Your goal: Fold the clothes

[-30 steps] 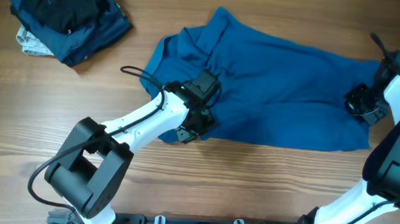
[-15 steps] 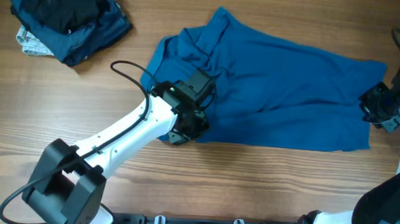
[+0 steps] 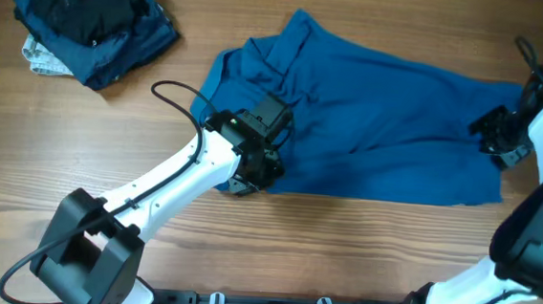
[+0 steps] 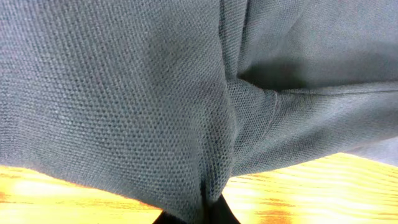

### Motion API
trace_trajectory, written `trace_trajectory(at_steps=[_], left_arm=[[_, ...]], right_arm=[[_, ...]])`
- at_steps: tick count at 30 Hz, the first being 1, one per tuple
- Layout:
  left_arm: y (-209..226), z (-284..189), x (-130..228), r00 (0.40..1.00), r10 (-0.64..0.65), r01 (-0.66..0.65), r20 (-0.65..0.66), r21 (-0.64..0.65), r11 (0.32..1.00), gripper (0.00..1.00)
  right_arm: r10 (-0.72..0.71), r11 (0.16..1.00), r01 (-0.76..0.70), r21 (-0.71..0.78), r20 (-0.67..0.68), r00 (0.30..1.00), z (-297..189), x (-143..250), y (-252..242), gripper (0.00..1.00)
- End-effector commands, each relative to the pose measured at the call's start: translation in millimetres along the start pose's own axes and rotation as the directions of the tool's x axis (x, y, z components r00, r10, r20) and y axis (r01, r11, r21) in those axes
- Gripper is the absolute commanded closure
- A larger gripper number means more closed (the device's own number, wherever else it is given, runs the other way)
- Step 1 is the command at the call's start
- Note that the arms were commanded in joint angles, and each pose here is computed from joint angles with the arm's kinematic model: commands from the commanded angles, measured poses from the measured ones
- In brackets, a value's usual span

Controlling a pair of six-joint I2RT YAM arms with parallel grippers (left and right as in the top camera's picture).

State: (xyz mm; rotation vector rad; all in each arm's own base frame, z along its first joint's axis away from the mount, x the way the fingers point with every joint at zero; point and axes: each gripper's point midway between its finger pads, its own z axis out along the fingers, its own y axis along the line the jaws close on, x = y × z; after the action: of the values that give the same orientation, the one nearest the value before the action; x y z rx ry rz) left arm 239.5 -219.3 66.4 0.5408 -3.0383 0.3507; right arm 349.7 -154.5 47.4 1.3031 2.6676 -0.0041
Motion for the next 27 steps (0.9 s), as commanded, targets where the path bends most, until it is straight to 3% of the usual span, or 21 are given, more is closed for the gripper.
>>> trace_trajectory(at_steps=[1, 14, 15, 18, 23, 27], left_arm=[[0, -6, -4, 1.000, 0.014, -0.014, 0.023, 0.004, 1.000, 0.96], [-1, -6, -4, 1.000, 0.014, -0.014, 0.020, 0.006, 1.000, 0.96], [-1, -6, -4, 1.000, 0.014, -0.014, 0.020, 0.006, 1.000, 0.96], [-1, -6, -4, 1.000, 0.014, -0.014, 0.020, 0.006, 1.000, 0.96], [-1, -7, -4, 1.000, 0.015, -0.015, 0.023, 0.009, 1.000, 0.96], [-3, -13, -1, 1.000, 0.018, -0.019, 0.020, 0.029, 0.999, 0.96]], right_arm=[[0.004, 1.000, -0.005, -0.015, -0.043, 0.999, 20, 5, 4, 0.42], [0.006, 1.000, -0.006, -0.001, -0.077, 0.997, 51, 7, 4, 0.47], [0.006, 1.000, -0.006, 0.002, -0.082, 0.997, 53, 7, 3, 0.48], [0.007, 1.000, -0.007, 0.002, -0.080, 0.997, 53, 7, 3, 0.74], [0.014, 0.999, -0.012, 0.041, -0.050, 0.999, 40, 2, -4, 0.84], [0.012, 0.996, -0.012, 0.094, 0.001, 1.000, 12, -4, -15, 0.83]])
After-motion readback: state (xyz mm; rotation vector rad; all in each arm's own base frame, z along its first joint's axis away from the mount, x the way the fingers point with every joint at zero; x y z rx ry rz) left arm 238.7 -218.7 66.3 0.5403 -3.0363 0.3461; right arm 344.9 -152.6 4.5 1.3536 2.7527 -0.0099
